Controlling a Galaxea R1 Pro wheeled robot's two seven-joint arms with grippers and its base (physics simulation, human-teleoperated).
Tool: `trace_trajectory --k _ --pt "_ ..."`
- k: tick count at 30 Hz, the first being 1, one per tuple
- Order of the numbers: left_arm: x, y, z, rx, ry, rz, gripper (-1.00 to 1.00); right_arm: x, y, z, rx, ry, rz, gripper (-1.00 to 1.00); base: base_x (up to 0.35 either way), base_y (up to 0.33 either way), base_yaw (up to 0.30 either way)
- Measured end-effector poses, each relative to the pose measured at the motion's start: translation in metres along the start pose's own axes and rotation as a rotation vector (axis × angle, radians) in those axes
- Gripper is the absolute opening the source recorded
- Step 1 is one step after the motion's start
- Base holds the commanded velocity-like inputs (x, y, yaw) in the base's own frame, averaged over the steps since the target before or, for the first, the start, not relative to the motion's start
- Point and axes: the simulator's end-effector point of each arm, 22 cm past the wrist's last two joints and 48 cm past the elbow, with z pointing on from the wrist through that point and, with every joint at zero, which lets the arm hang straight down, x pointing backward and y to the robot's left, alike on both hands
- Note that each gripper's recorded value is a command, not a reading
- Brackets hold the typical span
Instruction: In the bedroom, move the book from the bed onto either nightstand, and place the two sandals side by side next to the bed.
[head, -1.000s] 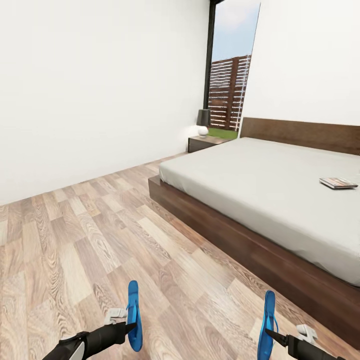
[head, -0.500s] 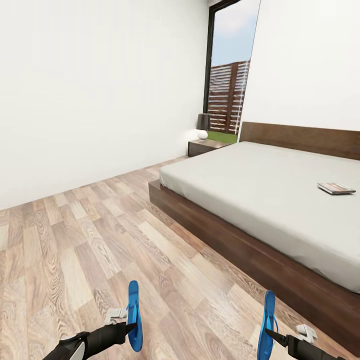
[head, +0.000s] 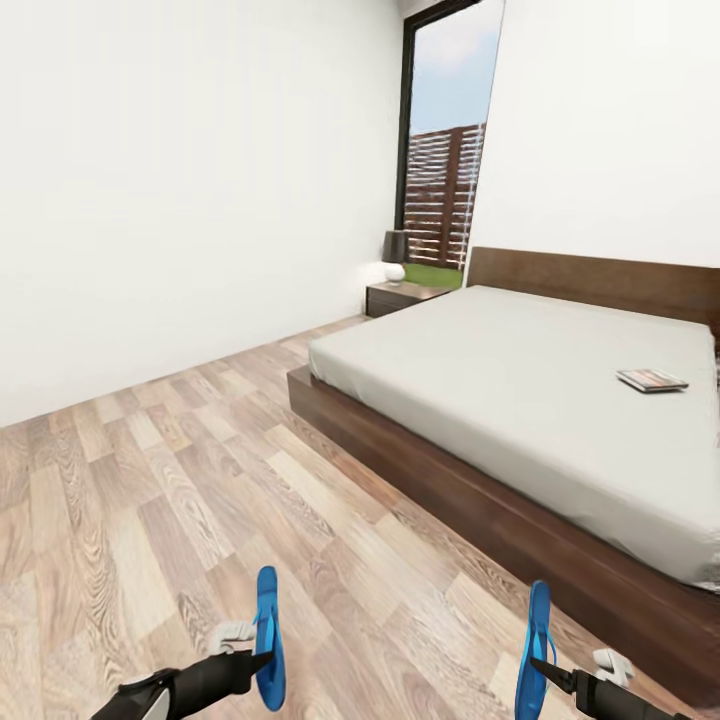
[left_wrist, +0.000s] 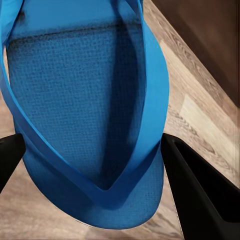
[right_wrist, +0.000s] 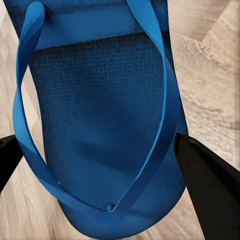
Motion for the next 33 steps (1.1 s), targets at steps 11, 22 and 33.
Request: trace_trajectory --k 11,22,33 --pt "-0.016 -0.016 -0.010 0.005 0.002 -0.004 -1.00 -0.016 0.016 -0.010 0.000 0.000 0.000 -1.00 0.000 0.000 -0.172" --pt "-0.024 -0.021 -0.015 0.005 0.002 -0.004 -1.00 -0.023 0.023 -0.015 0.000 0.002 0.000 -1.00 0.000 0.000 -0.169" --pt "-0.024 -0.022 -0.015 0.005 0.002 -0.005 -1.00 -0.023 0.023 -0.015 0.000 0.002 0.000 -1.00 0.000 0.000 -0.168"
